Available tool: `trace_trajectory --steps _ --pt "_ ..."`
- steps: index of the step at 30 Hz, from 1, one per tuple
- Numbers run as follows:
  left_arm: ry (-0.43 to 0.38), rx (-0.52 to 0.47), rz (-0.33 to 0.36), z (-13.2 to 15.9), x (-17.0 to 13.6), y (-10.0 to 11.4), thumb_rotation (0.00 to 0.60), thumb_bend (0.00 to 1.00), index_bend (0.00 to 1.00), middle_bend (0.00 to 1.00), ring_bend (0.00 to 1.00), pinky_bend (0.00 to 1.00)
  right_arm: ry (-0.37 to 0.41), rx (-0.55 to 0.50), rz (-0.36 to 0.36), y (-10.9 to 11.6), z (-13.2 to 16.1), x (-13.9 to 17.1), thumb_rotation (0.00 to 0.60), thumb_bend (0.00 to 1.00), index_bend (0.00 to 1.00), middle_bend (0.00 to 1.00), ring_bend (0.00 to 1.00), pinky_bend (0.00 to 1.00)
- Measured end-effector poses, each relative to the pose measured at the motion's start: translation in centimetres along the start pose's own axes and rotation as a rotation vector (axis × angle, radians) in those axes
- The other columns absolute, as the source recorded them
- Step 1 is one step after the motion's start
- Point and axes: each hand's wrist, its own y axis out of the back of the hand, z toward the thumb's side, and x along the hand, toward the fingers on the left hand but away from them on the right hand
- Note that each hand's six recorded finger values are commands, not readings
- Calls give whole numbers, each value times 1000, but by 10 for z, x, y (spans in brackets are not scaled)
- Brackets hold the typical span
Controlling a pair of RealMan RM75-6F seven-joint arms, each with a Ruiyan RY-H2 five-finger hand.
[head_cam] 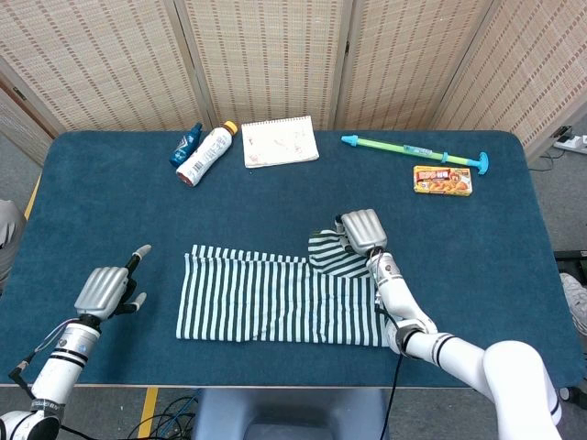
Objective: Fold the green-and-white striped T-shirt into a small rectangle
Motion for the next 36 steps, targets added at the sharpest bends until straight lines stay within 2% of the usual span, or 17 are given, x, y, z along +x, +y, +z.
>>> trace_trajectory --steps 10,20,25,30,32,36 --pt "-9 2 -5 3 -2 0 600 381 0 930 868 1000 62 -2 -26 9 9 47 600 495 570 950 1000 1000" --pt "-10 4 -14 3 -2 -2 600 380 0 930 868 1000 94 56 27 1 16 90 600 495 564 950 1000 1000" --pt "-8 2 -21 3 -2 -4 600 381 0 930 868 1000 119 79 62 -7 21 107 600 494 484 948 1000 1000" --pt "-6 4 -27 1 -2 -6 600 380 0 930 868 1000 179 95 99 -14 31 126 600 494 254 943 1000 1000" --pt "-6 4 -26 1 -2 -5 600 380 0 930 868 1000 210 102 106 -14 36 136 600 495 203 943 1000 1000" --pt "-6 5 -27 1 -3 -5 600 380 0 930 868 1000 254 114 105 -12 40 153 600 494 163 942 1000 1000"
